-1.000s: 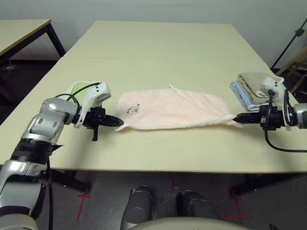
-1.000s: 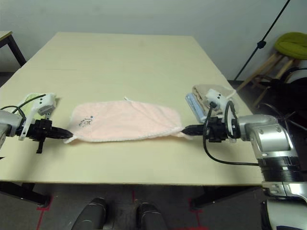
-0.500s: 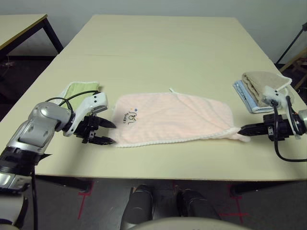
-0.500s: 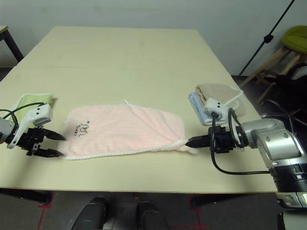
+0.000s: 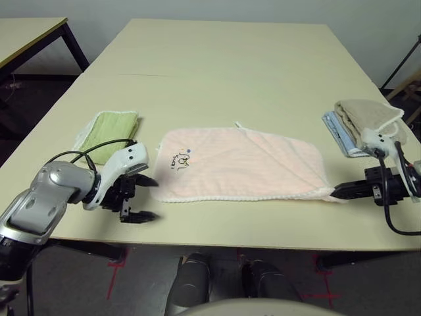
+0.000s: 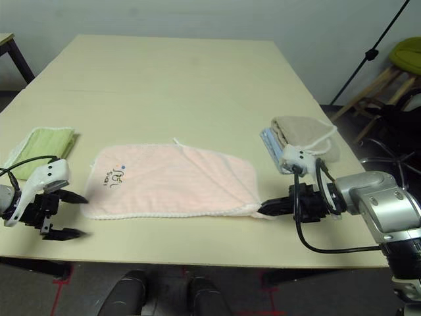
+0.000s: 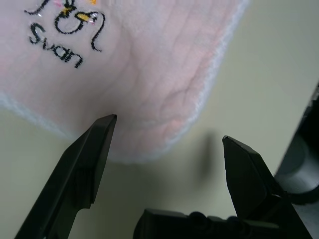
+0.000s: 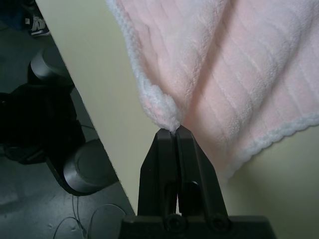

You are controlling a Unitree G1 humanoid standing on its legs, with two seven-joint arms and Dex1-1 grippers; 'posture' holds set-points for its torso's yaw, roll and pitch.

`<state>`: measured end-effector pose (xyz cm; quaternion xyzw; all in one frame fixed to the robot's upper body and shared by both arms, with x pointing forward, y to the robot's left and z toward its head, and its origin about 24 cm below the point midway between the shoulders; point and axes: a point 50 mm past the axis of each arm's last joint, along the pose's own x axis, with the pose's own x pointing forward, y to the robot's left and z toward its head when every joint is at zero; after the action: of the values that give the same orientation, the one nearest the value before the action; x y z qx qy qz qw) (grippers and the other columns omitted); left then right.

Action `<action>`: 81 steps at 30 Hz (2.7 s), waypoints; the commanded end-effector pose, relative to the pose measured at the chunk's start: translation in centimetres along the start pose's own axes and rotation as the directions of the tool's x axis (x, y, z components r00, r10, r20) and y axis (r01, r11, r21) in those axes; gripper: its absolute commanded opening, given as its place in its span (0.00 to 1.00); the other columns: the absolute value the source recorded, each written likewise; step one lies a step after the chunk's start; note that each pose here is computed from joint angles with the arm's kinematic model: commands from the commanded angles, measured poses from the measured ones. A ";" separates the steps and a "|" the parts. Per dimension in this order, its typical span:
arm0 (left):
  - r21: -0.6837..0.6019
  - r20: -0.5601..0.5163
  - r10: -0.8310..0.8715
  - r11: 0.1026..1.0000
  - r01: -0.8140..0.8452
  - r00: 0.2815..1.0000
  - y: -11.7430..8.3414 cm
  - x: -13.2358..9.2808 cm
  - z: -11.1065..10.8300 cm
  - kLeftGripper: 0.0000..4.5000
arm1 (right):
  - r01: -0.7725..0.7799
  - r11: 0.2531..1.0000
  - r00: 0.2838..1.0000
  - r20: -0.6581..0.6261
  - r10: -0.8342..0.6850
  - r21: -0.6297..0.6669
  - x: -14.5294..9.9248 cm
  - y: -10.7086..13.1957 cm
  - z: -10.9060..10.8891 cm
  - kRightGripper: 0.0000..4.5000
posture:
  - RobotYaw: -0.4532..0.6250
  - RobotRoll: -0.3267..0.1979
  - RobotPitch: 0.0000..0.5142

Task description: Fold the towel and set it aside.

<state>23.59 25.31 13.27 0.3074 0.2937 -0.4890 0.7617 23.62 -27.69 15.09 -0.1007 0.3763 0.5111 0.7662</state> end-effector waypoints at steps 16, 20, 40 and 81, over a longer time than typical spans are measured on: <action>0.067 -0.067 0.043 0.997 -0.039 0.997 0.1 2.5 -1.5 0.30 | 0.032 0.999 0.998 0.054 -0.032 -0.003 -0.7 0.7 0.9 0.00 | 0.54 0.62 0.32; 0.062 -0.073 0.027 0.998 -0.023 0.997 0.3 1.8 -1.3 0.02 | 0.035 0.999 0.998 0.053 -0.035 -0.001 -0.9 0.7 0.9 0.00 | 0.54 0.62 0.33; -0.134 -0.152 -0.332 0.940 0.314 0.931 -1.4 -3.3 1.3 0.01 | 0.021 1.000 1.000 0.004 -0.021 -0.017 -1.6 1.4 -0.2 0.00 | 0.55 0.62 0.32; 0.138 -0.029 0.207 0.970 -0.201 0.978 12.2 2.3 2.3 0.01 | 0.457 0.829 0.883 0.280 -0.378 -0.321 2.1 -8.7 5.3 0.00 | 0.55 0.62 0.21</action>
<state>35.90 26.07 15.10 0.3874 0.2420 -0.4296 0.7789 33.90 -27.02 15.66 -0.2633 0.1536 0.4123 0.8585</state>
